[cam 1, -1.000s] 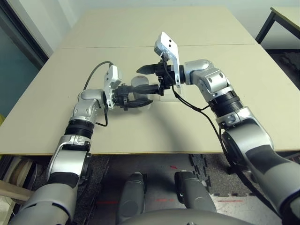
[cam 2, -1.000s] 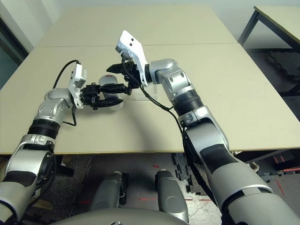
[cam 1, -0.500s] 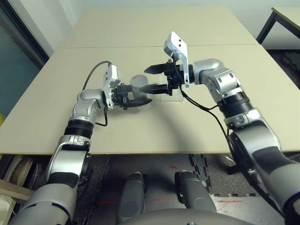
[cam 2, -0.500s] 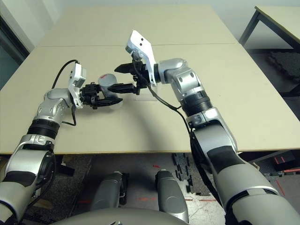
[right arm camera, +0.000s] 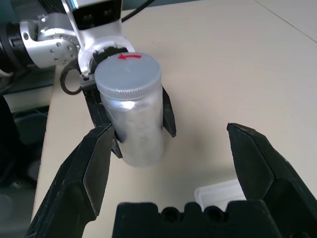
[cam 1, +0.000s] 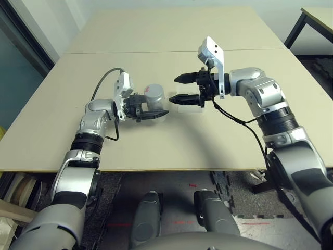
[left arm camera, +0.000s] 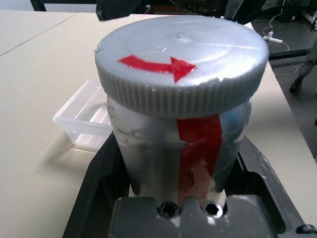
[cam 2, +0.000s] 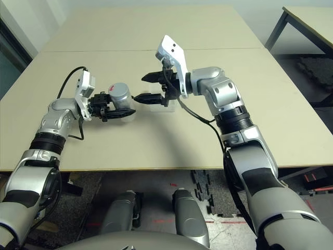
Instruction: Pour the medicine from the bottle into the box.
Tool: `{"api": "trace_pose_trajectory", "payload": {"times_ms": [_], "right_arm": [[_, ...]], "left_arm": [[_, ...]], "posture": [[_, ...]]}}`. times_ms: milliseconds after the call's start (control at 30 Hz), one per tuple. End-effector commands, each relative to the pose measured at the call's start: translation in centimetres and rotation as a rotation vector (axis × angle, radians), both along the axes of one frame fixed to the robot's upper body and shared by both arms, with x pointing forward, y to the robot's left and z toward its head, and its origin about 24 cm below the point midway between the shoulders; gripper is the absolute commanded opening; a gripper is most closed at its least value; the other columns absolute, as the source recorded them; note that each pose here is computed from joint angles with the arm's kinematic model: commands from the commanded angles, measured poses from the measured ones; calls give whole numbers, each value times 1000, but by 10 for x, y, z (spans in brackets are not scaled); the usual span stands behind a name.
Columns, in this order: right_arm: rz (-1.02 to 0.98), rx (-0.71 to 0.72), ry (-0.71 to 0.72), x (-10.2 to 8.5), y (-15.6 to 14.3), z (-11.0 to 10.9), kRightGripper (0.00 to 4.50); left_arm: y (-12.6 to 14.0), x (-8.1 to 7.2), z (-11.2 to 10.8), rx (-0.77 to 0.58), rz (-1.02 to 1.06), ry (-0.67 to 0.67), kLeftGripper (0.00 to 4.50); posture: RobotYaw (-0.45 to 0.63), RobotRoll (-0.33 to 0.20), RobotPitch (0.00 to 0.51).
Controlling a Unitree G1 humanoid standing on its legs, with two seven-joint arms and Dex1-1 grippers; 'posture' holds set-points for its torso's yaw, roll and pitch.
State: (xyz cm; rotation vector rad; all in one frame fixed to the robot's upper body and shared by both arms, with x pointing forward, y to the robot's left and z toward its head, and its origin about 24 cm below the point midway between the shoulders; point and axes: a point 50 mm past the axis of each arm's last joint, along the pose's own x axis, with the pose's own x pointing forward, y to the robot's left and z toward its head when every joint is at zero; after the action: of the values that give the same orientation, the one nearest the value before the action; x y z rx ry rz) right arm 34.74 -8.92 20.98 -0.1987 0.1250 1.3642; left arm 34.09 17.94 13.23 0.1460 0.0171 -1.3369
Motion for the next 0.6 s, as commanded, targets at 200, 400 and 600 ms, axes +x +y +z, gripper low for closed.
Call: {"api": "trace_pose_trajectory", "payload": {"times_ms": [200, 400, 600], "right_arm": [[100, 79, -23, -12, 28, 22, 4500], [142, 66, -39, -14, 47, 19, 4500], [145, 43, -67, -11, 56, 15, 4500]], "left_arm": [[2, 1, -1, 8, 1, 3, 2694], [0, 1, 0, 3, -4, -2, 2694], [0, 1, 0, 5, -10, 0, 2694]], "posture": [[-93, 0, 84], [-95, 0, 83], [-93, 0, 82]]}}
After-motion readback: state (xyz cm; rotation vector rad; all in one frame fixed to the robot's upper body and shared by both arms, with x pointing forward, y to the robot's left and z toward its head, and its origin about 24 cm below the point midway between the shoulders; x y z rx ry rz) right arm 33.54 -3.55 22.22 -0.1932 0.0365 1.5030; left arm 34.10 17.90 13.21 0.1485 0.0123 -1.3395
